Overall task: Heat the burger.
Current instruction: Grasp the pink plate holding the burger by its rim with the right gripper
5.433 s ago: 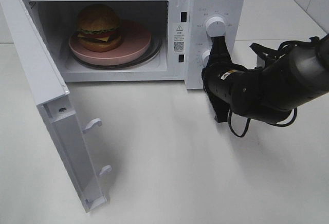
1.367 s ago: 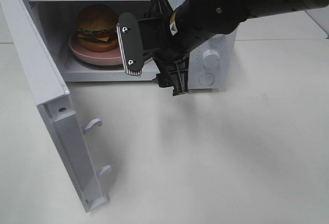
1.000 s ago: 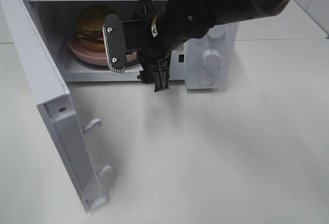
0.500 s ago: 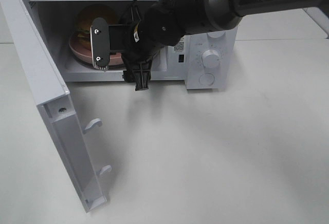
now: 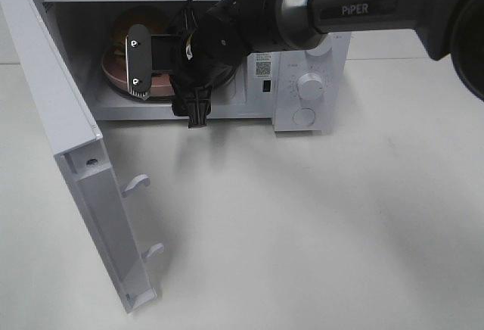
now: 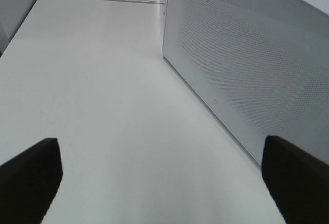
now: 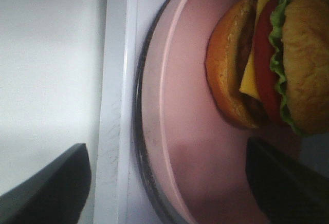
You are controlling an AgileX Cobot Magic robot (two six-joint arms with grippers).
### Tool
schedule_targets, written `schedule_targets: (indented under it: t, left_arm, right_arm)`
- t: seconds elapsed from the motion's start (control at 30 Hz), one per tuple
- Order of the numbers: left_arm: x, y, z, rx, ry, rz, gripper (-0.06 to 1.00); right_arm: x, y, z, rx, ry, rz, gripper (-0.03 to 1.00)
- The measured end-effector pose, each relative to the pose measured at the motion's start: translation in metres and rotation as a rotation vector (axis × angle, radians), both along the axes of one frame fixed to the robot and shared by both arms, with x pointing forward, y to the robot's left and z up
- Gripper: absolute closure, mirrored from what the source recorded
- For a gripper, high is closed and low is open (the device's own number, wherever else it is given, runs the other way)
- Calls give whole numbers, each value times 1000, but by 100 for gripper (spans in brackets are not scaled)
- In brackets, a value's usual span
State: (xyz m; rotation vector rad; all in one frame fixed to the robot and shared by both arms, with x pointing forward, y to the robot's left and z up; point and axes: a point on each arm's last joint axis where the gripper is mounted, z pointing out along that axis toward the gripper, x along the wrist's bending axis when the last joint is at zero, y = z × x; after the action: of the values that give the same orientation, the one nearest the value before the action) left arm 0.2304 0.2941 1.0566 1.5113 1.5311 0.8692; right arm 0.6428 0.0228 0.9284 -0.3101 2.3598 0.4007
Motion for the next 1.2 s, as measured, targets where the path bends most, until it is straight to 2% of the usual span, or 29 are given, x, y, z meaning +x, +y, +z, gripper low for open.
schedule_targets:
  t: [0.7, 0.77, 0.87, 0.93, 0.97, 1.0, 1.03, 1.07, 1.13, 1.2]
  left_arm:
    - [0, 0, 0, 0, 0, 0, -3]
    - [0, 0, 0, 0, 0, 0, -3]
    - [0, 0, 0, 0, 0, 0, -3]
    - [0, 0, 0, 0, 0, 0, -3]
    - [0, 0, 0, 0, 0, 0, -3]
    - [0, 0, 0, 0, 0, 0, -3]
    - [0, 0, 0, 0, 0, 0, -3]
    - [0, 0, 0, 0, 0, 0, -3]
    - [0, 0, 0, 0, 0, 0, -3]
    - [0, 0, 0, 0, 0, 0, -3]
  right_arm:
    - [23, -11, -33, -5, 59, -68, 21]
    - [23, -11, -34, -3, 62, -69, 29]
    - [23, -11, -34, -5, 63, -69, 33]
    - [22, -11, -35, -17, 76, -71, 51]
    - [22, -11, -35, -17, 76, -71, 51]
    - [21, -11, -36, -22, 83, -72, 56]
    - [19, -11, -37, -36, 96, -73, 69]
    - [19, -11, -37, -36, 96, -73, 69]
    - [17, -9, -36, -59, 91, -49, 76]
    - [16, -10, -33, -76, 81, -30, 76]
